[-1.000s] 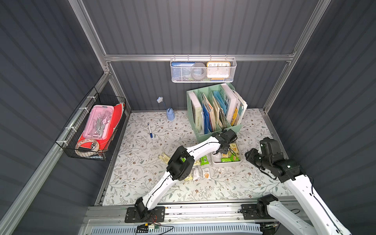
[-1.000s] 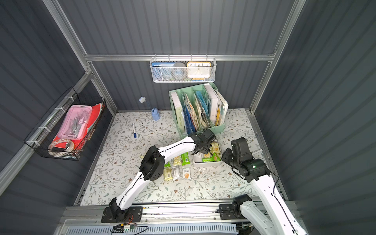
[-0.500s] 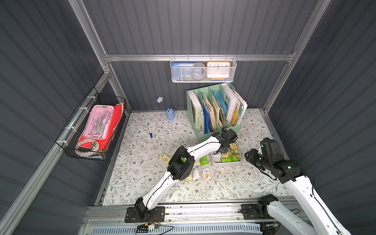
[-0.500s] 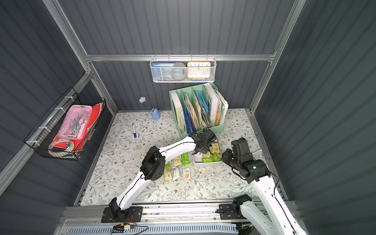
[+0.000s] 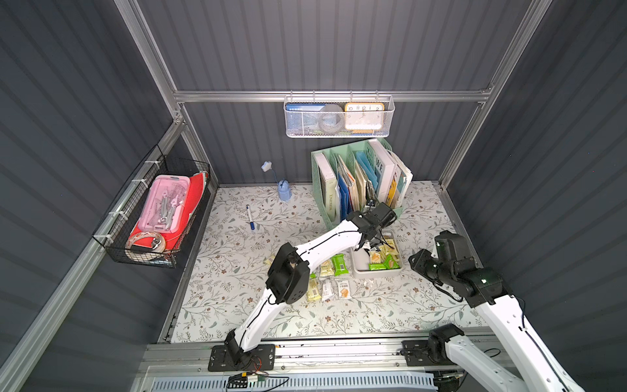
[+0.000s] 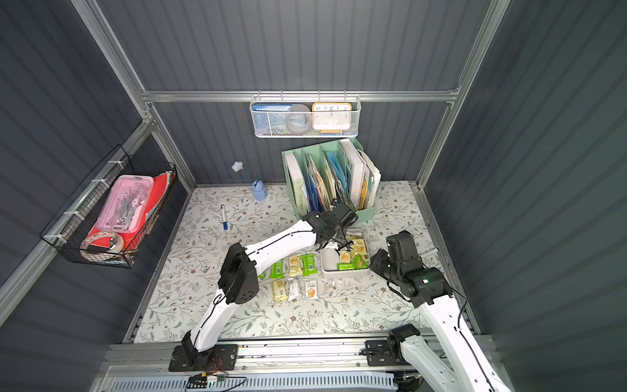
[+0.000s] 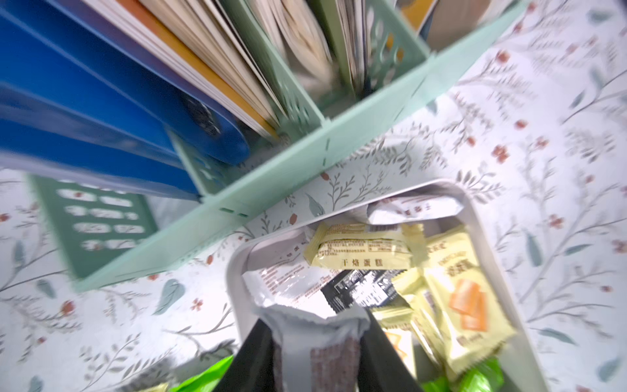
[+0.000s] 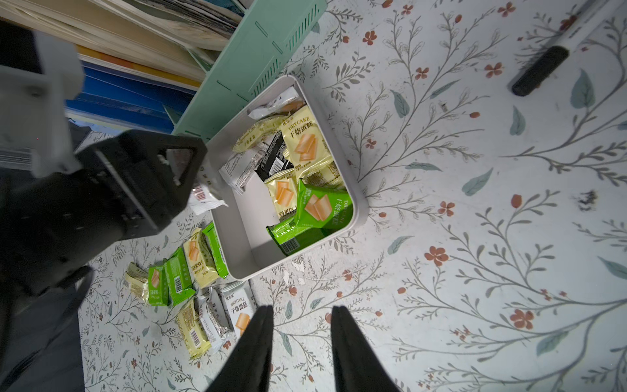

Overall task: Take the cookies out of the storage box
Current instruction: Pick up the cookie from the storage box, then place the cookie at the center of the board.

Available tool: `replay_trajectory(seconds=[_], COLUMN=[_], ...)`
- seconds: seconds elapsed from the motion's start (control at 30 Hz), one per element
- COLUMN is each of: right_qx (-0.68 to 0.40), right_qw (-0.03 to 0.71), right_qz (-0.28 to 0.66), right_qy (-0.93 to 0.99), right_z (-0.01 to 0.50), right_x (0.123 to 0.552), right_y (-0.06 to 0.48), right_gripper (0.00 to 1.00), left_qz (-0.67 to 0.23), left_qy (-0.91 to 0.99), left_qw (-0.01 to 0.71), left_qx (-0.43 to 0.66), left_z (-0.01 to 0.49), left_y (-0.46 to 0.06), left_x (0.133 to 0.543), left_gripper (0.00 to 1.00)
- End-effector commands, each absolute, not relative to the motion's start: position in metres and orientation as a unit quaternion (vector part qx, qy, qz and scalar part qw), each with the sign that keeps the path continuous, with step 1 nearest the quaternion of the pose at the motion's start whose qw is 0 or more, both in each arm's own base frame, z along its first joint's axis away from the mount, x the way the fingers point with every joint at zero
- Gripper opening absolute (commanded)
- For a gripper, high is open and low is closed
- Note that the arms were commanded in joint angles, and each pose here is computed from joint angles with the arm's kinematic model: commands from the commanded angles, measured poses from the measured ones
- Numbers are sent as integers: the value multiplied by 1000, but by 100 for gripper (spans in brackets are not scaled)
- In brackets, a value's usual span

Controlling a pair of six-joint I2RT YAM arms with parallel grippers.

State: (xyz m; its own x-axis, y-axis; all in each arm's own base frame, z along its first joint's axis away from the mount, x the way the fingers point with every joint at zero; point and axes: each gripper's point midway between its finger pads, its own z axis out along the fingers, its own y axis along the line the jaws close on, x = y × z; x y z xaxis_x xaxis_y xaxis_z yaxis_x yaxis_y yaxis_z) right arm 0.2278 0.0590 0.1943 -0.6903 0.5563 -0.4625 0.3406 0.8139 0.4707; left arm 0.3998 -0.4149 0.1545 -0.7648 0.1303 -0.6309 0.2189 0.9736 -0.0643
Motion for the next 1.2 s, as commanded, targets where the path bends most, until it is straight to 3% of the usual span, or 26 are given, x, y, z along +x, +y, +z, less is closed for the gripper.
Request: replay_trajectory(seconds=[0.0,0.37,0.63,0.87,1.17], right_qx=[247,233,221,215,217], right_qw=[299,281,272,270,264], right_qz=[179,202,209,208,214], right_qy=[904,909,913,915,915], right_z=[190,176,173,173,172], right_x=[227,241,249,248,247], right_y=[60,75,82,83,85], right_gripper=[34,34,34,34,34], left_qz=[-51,25,19,28,56], left_qy=[936,957,980,981,983], left_qw=[342,290,183,165,157], left_qx=[64,-11,-79,-101,-79], left_z=[190,205,129,85,43], left_y=[-384,-248,-185,-164,-146], left_x=[387,293,214,210,235], left_gripper=[40,39,43,43,43])
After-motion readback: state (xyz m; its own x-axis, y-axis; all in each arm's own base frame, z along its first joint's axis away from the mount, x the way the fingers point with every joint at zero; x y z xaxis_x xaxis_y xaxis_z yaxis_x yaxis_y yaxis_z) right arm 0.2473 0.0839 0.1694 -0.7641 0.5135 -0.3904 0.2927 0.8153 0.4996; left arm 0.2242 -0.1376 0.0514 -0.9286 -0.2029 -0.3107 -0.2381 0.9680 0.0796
